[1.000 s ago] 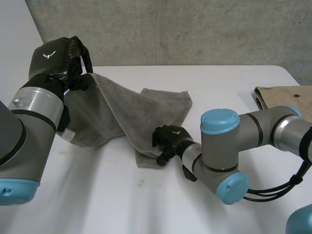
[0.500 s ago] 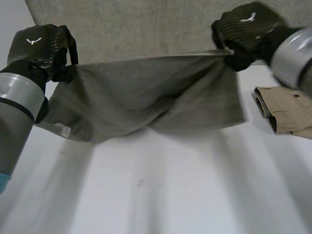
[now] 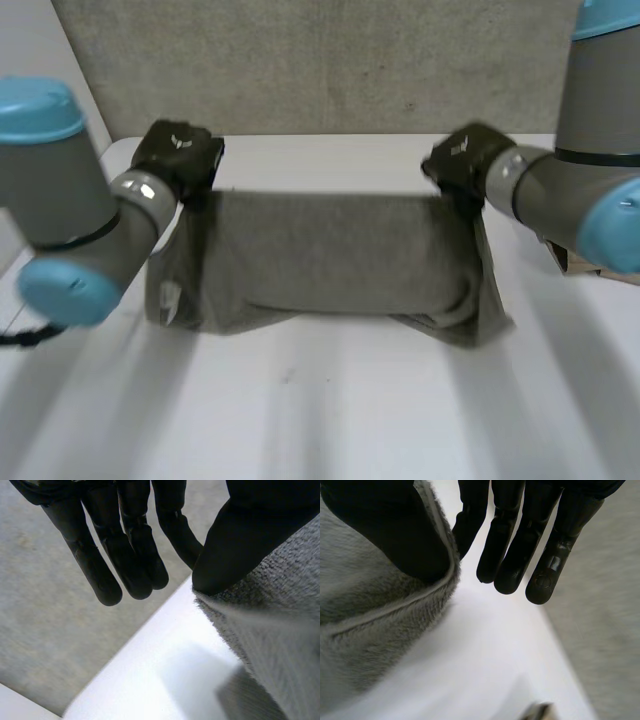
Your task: Fold the laundry.
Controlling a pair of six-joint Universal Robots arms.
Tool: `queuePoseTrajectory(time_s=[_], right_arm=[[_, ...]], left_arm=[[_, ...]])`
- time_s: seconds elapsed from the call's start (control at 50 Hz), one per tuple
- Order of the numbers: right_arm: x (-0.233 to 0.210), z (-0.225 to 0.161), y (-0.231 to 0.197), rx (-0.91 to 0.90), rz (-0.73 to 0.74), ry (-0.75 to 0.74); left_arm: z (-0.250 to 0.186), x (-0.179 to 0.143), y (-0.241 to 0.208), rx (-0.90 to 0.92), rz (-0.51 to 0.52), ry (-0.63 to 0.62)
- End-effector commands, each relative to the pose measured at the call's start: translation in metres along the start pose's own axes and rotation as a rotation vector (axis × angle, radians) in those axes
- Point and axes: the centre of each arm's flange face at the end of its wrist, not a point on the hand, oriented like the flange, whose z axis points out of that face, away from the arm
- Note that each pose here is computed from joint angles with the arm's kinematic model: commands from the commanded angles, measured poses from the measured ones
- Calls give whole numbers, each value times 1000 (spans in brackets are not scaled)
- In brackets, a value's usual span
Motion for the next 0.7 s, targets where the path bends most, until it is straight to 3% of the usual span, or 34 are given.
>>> queuePoseTrajectory(time_s=[0.02,0.06,0.16,0.22,0.28,0.4,0.52,0.64,0.7], right_arm=[[70,26,-65,441,72,422],[83,22,-80,536,67,498],[110,-1,-112,724,49,651],[109,-7,-115,724,45,632],[91,-6,-111,673,47,539],[51,-1,-83,481,61,325],[11,1,-42,283,53,112],[-52,-1,11,129,-47,-168],[-70,-2,28,78,-71,-231]], left_arm=[[53,-43,-65,265,-27,-242],[54,-60,-98,408,-44,-326],[50,-77,-128,581,-88,-417],[36,-87,-148,643,-109,-442],[27,-84,-142,591,-112,-414],[16,-64,-103,416,-100,-325],[0,-23,-24,154,-73,-188],[-22,9,39,-51,-53,-90],[-35,21,62,-130,-48,-50]])
